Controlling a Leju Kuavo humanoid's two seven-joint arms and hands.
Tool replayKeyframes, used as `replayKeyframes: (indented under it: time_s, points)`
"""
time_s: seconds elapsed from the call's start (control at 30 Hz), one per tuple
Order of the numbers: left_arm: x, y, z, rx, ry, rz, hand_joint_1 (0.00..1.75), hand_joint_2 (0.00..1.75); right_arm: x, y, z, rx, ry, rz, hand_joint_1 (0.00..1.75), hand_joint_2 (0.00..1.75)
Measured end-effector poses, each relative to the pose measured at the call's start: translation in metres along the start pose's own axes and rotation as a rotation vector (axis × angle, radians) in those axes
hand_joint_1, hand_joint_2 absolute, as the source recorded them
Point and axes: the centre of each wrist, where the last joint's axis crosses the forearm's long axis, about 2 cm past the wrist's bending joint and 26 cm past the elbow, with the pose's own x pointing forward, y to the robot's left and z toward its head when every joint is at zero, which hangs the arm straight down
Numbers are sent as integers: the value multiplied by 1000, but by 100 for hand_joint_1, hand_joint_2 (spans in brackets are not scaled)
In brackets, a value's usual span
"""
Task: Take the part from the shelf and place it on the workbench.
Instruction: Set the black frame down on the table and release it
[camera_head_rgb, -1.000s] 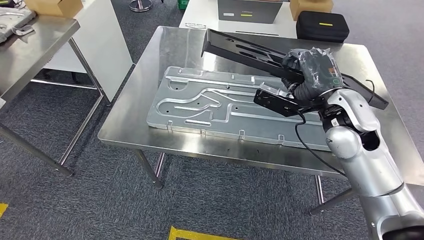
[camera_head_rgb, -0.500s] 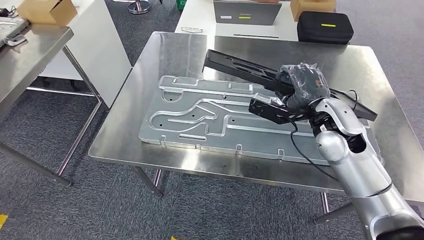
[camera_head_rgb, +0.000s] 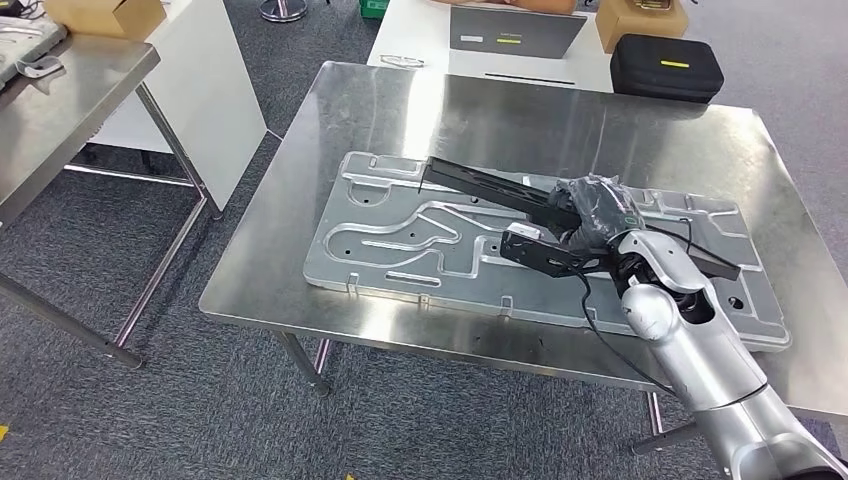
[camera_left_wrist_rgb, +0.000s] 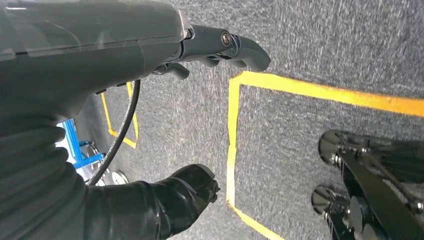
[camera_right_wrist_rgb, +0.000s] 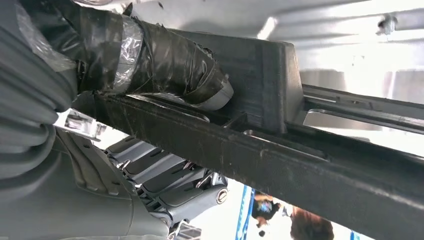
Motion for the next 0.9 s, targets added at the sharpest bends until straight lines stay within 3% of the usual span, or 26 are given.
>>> replayKeyframes:
  time_s: [0.87, 0.9]
  points:
    - [0, 0, 0, 19, 12, 20, 0, 175, -24, 49, 7, 159, 114, 17, 175, 175]
    - [0, 0, 0, 19, 12, 20, 0, 175, -24, 49, 7, 160, 114, 17, 131, 131]
